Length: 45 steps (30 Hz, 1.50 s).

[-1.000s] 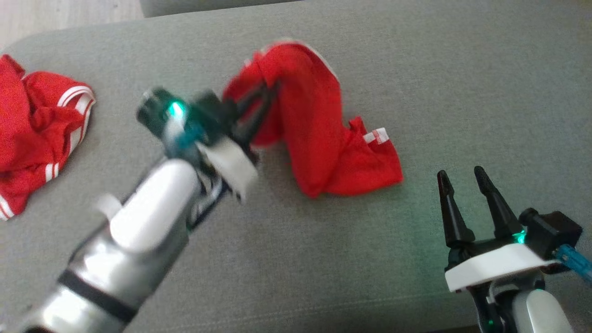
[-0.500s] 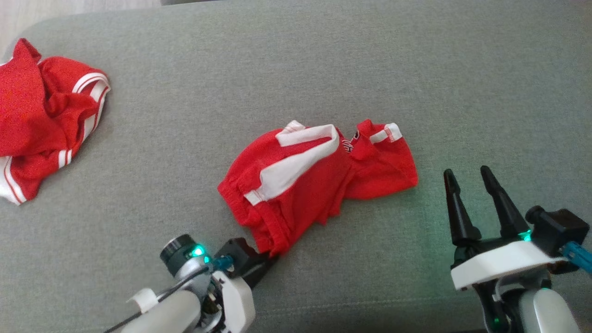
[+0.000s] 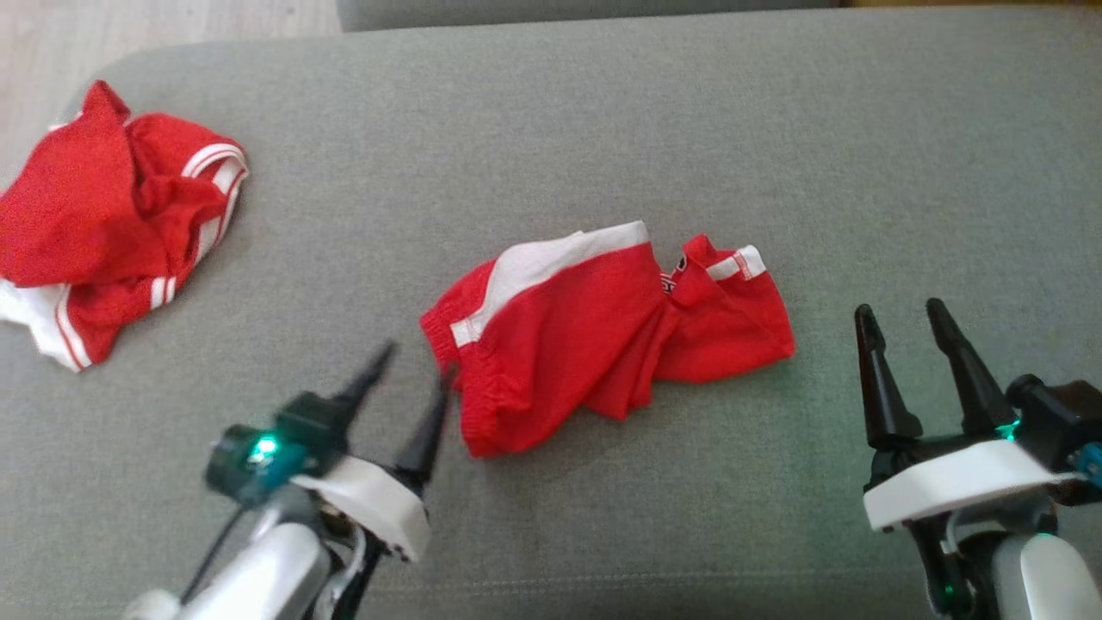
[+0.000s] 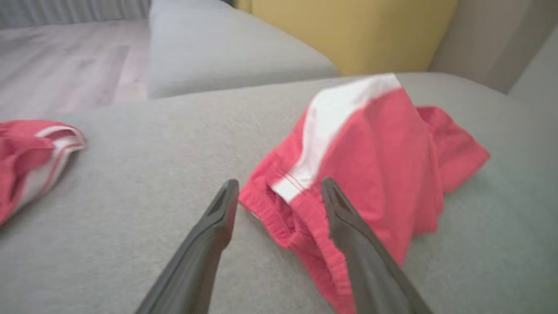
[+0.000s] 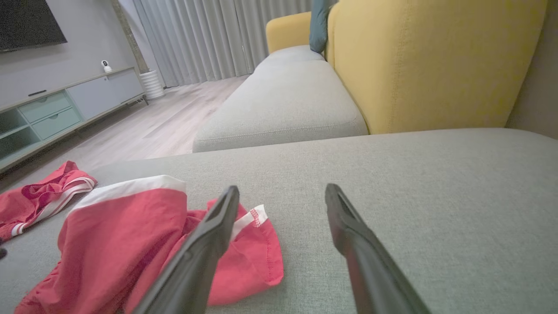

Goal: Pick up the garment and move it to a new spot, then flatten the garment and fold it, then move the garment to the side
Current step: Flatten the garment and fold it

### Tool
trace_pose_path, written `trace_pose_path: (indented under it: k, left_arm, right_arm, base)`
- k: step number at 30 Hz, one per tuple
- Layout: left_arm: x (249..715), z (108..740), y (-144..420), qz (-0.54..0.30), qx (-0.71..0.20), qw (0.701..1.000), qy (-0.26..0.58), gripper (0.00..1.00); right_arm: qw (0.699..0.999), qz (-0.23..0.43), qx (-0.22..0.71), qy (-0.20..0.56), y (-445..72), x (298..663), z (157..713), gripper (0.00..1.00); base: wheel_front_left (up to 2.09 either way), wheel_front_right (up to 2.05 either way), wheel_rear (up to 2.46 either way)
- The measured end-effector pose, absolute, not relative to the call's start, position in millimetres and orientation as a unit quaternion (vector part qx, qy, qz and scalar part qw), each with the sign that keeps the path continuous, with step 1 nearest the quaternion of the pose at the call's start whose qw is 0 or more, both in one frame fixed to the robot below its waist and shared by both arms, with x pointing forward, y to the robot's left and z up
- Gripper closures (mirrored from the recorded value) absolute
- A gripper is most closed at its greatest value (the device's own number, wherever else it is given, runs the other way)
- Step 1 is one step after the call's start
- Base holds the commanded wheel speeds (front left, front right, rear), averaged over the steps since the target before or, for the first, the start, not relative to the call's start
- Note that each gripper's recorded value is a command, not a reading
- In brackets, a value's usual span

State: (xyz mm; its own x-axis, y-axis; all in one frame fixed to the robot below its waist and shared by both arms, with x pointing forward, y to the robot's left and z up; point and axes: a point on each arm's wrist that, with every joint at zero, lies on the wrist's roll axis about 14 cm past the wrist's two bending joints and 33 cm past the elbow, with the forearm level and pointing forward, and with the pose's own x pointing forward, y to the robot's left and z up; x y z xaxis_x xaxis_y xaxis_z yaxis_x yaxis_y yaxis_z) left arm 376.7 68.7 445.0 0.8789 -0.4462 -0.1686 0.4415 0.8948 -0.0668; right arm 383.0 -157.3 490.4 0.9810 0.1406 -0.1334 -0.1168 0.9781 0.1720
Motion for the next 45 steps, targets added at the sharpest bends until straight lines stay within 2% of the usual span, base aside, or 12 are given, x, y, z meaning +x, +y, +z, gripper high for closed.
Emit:
trace_pose_path:
  k: [6,11,25,31,39,45]
  left_arm:
    - [392.2,493.5,121.0,-0.094,-0.041,0.995,0.013,0.0]
    - [388.1,508.0,150.2,-0.045,-0.029,0.998,-0.014,0.0]
    - [383.1,505.6,151.7,-0.05,-0.028,0.998,-0.017,0.0]
    - [383.6,500.2,149.5,-0.054,-0.025,0.998,-0.012,0.0]
    - [397.3,492.9,150.8,-0.049,-0.029,0.998,-0.006,0.0]
    - [398.1,483.4,155.7,-0.038,-0.029,0.999,0.007,0.0]
  right_arm:
    - [0.993,0.074,0.065,0.061,-155.7,383.4,502.9,0.0]
    - [0.993,0.077,0.061,0.065,-154.7,377.2,503.9,0.0]
    - [0.991,0.09,0.053,0.089,-148.9,371.9,492.6,0.0]
    - [0.962,0.179,0.062,0.198,-101.4,365.9,448.6,0.0]
    - [0.938,0.25,0.048,0.234,-66.4,404.7,431.7,0.0]
    - [0.923,0.276,0.04,0.266,-52.8,410.1,410.4,0.02]
  base:
    - [0.0,0.0,0.0]
    - [0.0,0.0,0.0]
    - [0.0,0.0,0.0]
    - [0.0,0.0,0.0]
    - [0.0,0.0,0.0]
    - [0.0,0.0,0.0]
